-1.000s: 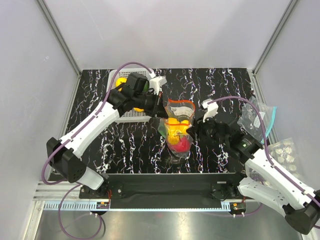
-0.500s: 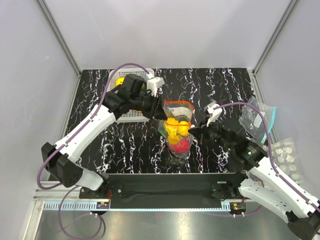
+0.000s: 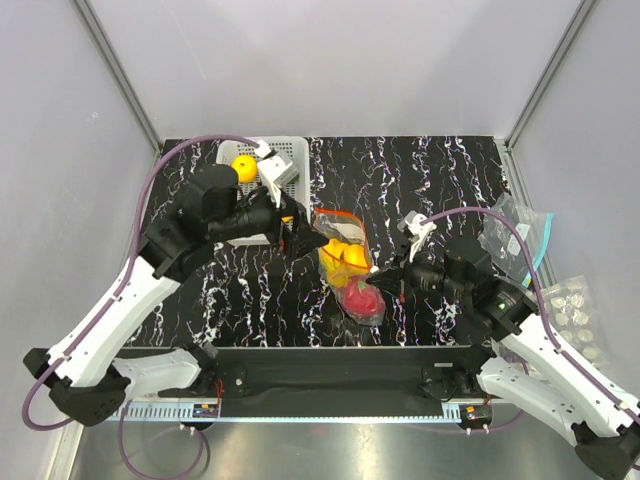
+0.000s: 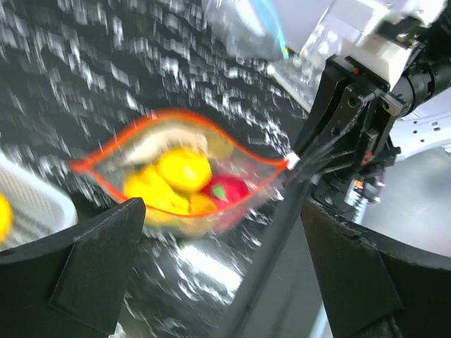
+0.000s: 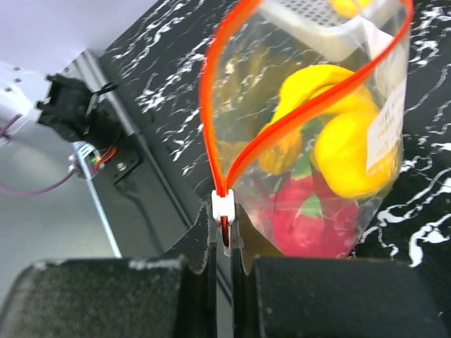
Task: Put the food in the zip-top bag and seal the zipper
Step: Zip the zipper food storage bag at the center of the board.
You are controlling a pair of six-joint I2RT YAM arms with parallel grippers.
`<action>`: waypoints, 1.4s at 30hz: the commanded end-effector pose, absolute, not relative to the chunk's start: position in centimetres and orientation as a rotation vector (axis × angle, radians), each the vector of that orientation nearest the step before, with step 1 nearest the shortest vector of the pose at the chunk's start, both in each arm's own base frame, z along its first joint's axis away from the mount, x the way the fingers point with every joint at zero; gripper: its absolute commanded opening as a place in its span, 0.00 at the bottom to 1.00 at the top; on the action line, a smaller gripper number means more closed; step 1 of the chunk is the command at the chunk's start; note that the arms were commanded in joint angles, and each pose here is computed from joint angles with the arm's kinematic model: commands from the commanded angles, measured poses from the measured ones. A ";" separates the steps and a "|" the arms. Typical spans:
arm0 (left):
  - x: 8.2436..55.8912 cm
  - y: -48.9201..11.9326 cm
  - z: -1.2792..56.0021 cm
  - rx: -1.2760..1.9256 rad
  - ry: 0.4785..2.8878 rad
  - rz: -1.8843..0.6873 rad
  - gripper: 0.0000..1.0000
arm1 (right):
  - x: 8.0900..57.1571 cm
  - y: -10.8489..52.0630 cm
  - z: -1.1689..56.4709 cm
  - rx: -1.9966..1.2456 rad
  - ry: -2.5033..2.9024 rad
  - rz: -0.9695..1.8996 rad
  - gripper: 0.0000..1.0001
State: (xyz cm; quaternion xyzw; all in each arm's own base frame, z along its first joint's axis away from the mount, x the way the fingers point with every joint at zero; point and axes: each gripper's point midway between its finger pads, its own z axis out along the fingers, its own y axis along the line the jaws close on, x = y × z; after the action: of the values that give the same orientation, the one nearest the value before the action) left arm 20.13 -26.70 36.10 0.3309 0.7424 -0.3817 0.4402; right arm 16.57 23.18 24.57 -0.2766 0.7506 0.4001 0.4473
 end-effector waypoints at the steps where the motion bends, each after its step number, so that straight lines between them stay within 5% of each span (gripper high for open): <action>1: 20.8 -28.0 38.3 0.945 1.553 -0.920 0.98 | 14.5 24.0 29.5 -0.764 1.734 1.106 0.00; 6: 19.4 -29.2 40.4 1.078 1.272 -0.934 0.77 | 14.2 23.2 29.7 -0.767 1.762 1.068 0.00; 16: 14.8 -34.4 36.4 1.640 1.024 -0.981 0.99 | 12.8 22.7 31.6 -0.838 1.722 1.082 0.00; 28: 11.7 -35.8 30.9 1.947 0.942 -1.105 0.99 | 11.0 22.0 32.3 -0.911 1.697 1.099 0.00; 33: 12.4 -37.3 29.2 1.961 0.999 -1.098 0.91 | 10.9 22.0 32.2 -0.926 1.702 1.094 0.00; 36: 12.8 -38.0 28.5 1.965 1.017 -1.095 0.78 | 10.9 21.9 32.4 -0.924 1.699 1.090 0.00; 42: 13.3 -39.1 28.7 1.899 0.974 -1.099 0.78 | 10.6 21.9 32.4 -0.932 1.696 1.102 0.00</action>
State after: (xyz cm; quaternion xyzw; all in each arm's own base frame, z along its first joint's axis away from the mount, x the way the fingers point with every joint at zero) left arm 13.10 -37.96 26.42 0.7431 0.4169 -0.4201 0.3124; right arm 11.04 21.35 27.78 -0.3533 0.7409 0.4183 0.3889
